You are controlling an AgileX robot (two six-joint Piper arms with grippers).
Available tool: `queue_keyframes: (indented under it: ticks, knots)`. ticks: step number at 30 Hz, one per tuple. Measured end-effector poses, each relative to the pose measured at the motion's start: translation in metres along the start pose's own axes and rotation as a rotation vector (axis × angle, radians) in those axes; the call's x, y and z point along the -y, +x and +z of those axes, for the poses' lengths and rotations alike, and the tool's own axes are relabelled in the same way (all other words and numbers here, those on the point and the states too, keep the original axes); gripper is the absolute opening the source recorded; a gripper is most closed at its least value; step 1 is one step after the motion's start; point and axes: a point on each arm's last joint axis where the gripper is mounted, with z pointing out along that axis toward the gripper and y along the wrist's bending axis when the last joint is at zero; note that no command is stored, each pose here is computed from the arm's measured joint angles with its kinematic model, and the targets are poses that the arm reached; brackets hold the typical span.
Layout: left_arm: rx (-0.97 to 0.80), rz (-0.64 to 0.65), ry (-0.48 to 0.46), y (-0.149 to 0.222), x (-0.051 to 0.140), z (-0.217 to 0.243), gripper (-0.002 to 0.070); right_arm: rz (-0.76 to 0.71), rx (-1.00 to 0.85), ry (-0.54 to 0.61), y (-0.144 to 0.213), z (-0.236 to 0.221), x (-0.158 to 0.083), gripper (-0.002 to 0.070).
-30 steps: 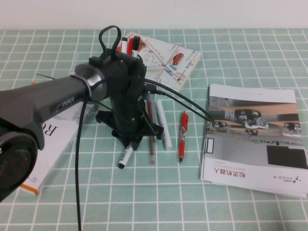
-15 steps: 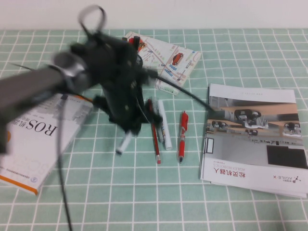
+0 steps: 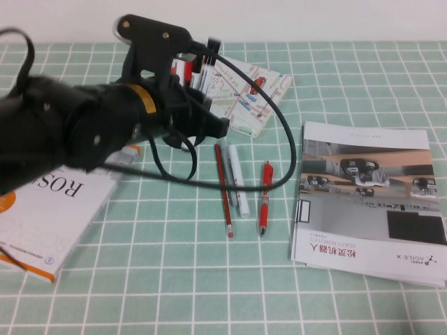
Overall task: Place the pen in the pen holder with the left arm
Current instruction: Place the pen onto the pen holder
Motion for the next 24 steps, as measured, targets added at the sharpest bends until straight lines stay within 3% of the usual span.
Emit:
queue_keyframes:
  ticks: [5, 12, 24]
  knots:
    - [0.206, -0.009, -0.017, -0.003, -0.012, 0.001, 0.0109, 0.000, 0.000, 0.000, 0.000, 0.000, 0.000, -0.0020]
    - [0.474, -0.095, -0.086, -0.009, -0.052, 0.017, 0.0109, 0.000, 0.000, 0.000, 0.000, 0.000, 0.000, -0.0020]
    - [0.483, -0.190, -0.103, 0.022, -0.090, 0.085, 0.0109, 0.000, 0.000, 0.000, 0.000, 0.000, 0.000, -0.0020]
